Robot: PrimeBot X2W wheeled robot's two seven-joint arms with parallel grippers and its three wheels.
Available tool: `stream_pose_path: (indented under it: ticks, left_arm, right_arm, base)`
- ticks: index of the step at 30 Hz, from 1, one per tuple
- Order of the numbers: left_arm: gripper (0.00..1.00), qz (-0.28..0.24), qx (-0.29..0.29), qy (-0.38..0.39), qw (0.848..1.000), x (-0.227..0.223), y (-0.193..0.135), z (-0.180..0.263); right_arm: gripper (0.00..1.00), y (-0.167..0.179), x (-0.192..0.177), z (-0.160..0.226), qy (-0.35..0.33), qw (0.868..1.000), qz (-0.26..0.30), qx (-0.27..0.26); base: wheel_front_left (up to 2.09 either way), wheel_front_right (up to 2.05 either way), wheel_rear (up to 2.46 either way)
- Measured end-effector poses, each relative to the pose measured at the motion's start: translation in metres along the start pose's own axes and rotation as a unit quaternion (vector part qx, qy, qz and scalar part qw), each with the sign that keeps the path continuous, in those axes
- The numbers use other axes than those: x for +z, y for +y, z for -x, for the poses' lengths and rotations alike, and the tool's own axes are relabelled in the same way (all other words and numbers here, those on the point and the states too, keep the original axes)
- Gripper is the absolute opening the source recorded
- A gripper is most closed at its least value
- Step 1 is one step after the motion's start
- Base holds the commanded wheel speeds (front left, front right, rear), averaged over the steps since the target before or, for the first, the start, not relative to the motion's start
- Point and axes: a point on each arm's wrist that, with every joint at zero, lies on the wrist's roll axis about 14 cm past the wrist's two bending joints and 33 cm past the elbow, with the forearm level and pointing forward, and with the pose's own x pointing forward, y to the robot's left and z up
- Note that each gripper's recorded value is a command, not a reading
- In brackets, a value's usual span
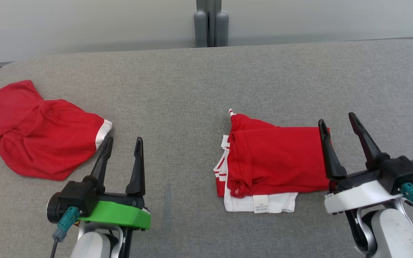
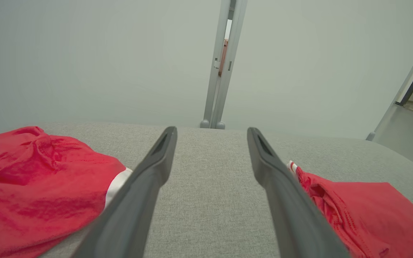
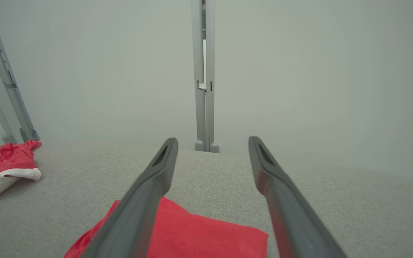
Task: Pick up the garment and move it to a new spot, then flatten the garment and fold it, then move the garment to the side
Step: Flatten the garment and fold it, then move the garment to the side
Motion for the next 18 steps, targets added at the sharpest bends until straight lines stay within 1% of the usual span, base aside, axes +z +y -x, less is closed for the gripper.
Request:
stream_pose_path:
  ticks: [5, 16, 18]
  left_arm:
    - [1.0, -0.006, -0.005, 0.002, 1.0, -0.002, -0.004, 0.0]
    - [1.0, -0.009, 0.001, 0.014, 1.0, -0.009, 0.0, 0.003]
    - [1.0, -0.009, 0.002, 0.017, 1.0, -0.011, 0.001, 0.003]
  right_arm:
    - [1.0, -0.014, -0.006, 0.012, 0.01, 0.999, -0.011, -0.037]
    - [1.0, -0.011, -0.014, 0.011, 0.018, 0.999, -0.018, -0.043]
    - [1.0, -0.015, -0.021, 0.013, 0.028, 0.998, -0.02, -0.051]
  base:
    - [0.0, 0.0, 0.0]
    - [0.0, 0.0, 0.0]
    - [0.0, 0.0, 0.0]
